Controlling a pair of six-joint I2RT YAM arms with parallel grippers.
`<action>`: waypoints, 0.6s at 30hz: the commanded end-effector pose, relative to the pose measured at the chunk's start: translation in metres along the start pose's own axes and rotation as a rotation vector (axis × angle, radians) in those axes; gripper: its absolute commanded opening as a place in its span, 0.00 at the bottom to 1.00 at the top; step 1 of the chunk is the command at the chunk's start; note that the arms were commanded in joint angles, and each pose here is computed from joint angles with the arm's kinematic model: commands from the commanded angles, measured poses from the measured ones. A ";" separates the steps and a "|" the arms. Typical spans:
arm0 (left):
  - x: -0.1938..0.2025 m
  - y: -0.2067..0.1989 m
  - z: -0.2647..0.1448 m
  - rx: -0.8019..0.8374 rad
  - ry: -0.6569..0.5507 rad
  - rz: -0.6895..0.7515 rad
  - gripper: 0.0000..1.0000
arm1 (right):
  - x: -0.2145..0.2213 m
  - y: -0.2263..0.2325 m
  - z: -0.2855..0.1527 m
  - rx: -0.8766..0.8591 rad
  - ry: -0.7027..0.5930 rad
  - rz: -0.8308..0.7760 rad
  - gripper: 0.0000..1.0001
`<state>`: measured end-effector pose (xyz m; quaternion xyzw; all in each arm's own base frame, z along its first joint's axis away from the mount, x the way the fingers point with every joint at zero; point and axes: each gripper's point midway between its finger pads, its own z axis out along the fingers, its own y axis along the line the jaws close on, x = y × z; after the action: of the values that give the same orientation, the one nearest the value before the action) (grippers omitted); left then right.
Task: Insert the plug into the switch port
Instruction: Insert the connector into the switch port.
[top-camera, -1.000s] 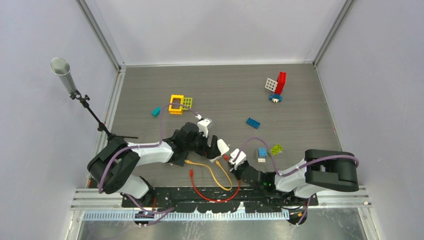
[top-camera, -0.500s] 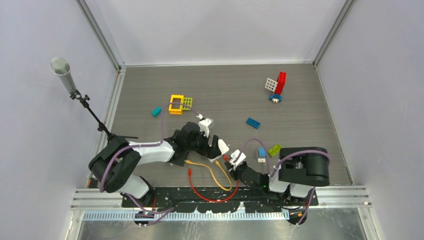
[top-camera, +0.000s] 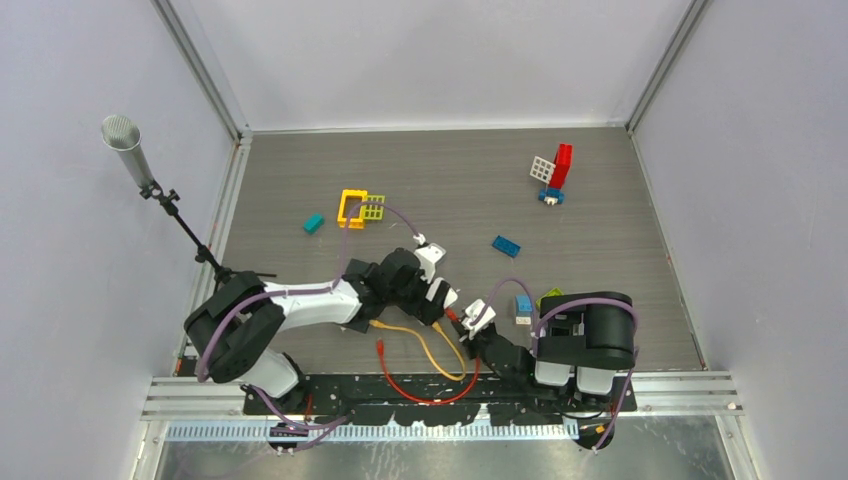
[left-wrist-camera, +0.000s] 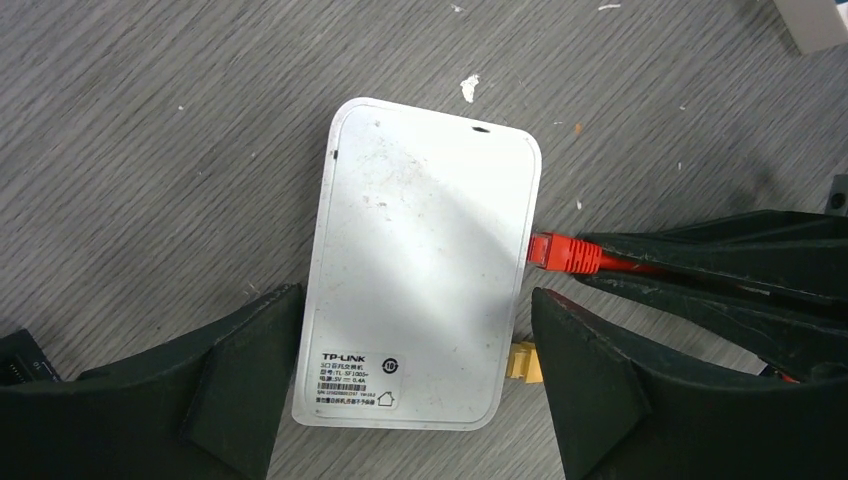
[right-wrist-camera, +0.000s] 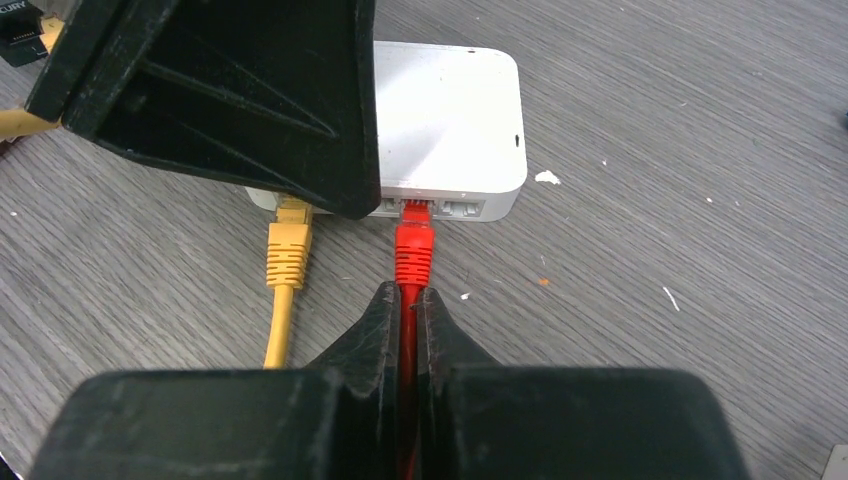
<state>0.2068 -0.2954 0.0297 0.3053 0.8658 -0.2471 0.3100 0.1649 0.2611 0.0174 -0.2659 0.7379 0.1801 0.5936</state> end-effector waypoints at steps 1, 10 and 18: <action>0.049 0.002 -0.003 -0.027 0.193 0.028 0.86 | -0.005 0.001 -0.001 -0.016 -0.018 0.036 0.02; 0.059 0.008 0.004 -0.095 0.254 0.061 0.66 | -0.006 -0.003 -0.005 -0.008 -0.021 0.067 0.00; 0.061 0.009 0.008 -0.107 0.259 0.041 0.48 | 0.003 -0.002 -0.009 -0.030 0.009 0.064 0.00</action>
<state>0.2089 -0.3042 0.0242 0.3348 0.8680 -0.1989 0.3080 0.1638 0.2531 0.0172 -0.2566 0.7429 0.1890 0.5887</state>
